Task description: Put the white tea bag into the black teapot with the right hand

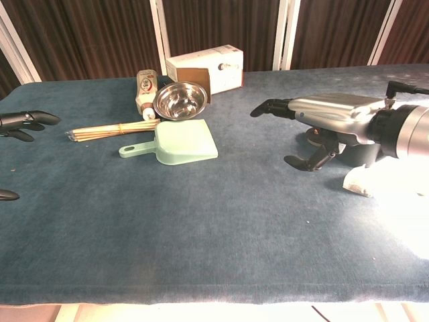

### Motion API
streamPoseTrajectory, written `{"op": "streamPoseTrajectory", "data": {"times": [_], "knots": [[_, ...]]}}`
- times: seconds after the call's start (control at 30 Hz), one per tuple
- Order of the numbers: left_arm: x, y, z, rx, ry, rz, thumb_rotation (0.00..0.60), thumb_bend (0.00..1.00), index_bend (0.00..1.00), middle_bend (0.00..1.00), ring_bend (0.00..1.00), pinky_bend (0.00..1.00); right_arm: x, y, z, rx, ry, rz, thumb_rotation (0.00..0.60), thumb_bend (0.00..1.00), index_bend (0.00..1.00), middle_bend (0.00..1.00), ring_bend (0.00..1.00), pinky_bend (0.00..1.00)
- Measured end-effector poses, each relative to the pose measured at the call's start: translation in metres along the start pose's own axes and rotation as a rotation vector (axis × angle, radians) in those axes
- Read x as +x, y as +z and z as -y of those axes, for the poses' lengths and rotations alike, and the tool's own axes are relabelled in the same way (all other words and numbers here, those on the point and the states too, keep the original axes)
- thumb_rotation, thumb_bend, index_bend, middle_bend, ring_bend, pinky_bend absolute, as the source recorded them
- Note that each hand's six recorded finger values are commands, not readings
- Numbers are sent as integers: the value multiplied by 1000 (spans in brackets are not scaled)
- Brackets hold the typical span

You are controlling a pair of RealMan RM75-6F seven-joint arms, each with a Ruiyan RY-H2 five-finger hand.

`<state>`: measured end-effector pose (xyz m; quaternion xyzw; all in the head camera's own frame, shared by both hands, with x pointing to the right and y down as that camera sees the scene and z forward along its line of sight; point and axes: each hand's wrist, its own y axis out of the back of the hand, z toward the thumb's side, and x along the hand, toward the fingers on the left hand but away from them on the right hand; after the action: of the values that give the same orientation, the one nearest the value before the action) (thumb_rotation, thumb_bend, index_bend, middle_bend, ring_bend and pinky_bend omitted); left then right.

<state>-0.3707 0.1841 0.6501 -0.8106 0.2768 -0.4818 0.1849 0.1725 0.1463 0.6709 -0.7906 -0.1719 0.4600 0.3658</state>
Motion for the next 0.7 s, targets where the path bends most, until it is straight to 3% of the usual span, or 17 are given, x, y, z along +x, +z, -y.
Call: {"op": "streamPoseTrajectory", "data": {"times": [0.2, 0.4, 0.57, 0.7], "knots": [[-10, -3, -3, 49, 32, -4, 600, 19, 0, 8, 0, 130, 5, -3, -3, 17, -15, 14, 600, 403, 71, 0, 0, 0], [-40, -7, -8, 163, 101, -8, 600, 19, 0, 7, 0, 130, 36, -26, -18, 74, -72, 42, 600, 343, 206, 0, 0, 0], [-86, -16, -6, 267, 206, -21, 600, 19, 0, 7, 0, 130, 82, -67, -26, 96, -125, 89, 600, 331, 308, 0, 0, 0], [-122, -30, 4, 328, 294, -38, 600, 19, 0, 8, 0, 130, 115, -112, -19, 95, -140, 155, 600, 331, 373, 0, 0, 0]]}}
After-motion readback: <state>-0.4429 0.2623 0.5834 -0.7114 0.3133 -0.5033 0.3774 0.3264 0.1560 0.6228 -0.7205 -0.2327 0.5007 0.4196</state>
